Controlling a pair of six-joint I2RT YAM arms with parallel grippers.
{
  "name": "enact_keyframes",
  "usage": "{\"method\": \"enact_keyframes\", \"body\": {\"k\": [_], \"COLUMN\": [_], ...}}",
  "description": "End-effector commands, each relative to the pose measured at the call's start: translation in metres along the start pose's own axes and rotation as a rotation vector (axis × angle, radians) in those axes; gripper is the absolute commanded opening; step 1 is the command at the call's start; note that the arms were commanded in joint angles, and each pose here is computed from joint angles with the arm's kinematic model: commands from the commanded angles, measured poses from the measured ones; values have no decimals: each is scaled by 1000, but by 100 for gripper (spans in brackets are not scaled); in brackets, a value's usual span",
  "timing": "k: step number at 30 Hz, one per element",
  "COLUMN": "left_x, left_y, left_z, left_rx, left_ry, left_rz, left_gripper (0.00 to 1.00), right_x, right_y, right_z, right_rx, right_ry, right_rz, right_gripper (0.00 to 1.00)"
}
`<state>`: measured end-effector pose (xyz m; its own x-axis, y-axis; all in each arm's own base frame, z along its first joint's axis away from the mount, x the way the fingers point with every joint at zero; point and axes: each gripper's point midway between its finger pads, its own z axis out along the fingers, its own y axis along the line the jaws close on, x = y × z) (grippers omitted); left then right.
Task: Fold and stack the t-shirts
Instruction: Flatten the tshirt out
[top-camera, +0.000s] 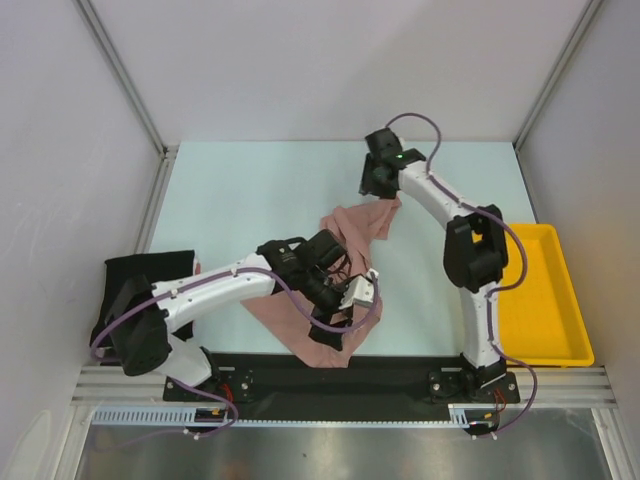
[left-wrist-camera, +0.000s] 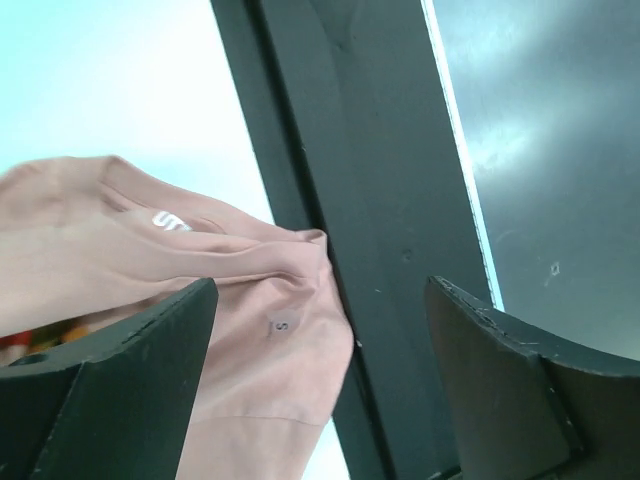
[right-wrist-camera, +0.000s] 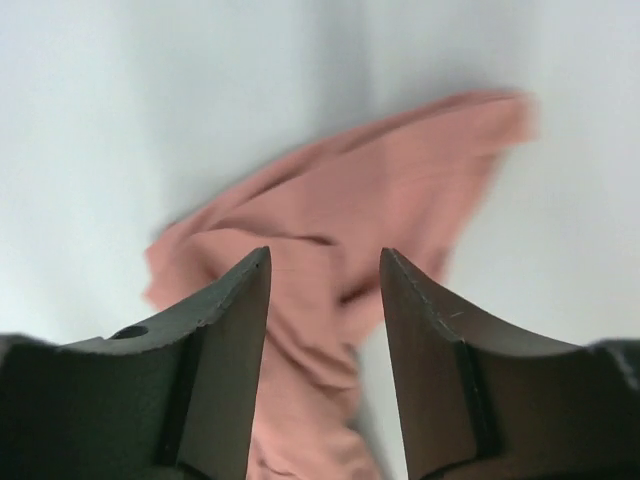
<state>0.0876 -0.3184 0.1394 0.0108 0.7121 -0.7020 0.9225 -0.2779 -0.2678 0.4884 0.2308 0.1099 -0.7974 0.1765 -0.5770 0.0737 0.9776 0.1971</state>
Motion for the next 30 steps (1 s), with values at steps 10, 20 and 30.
{"method": "enact_keyframes", "body": {"k": [10, 20, 30], "left_x": [-9, 53, 91], "left_y": [122, 163, 157], "left_z": [-148, -218, -253], "left_rx": [-529, -847, -979], "left_ry": [-365, -379, -370], "left_rz": [-246, -562, -671], "left_gripper": [91, 92, 92], "right_x": [78, 249, 271], "right_y": [-53, -24, -12], "right_z": [-163, -139, -101], "right_rx": [-50, -22, 43], "right_ry": [-153, 100, 181], "right_rz": [158, 52, -60], "right_gripper": [100, 99, 11]}}
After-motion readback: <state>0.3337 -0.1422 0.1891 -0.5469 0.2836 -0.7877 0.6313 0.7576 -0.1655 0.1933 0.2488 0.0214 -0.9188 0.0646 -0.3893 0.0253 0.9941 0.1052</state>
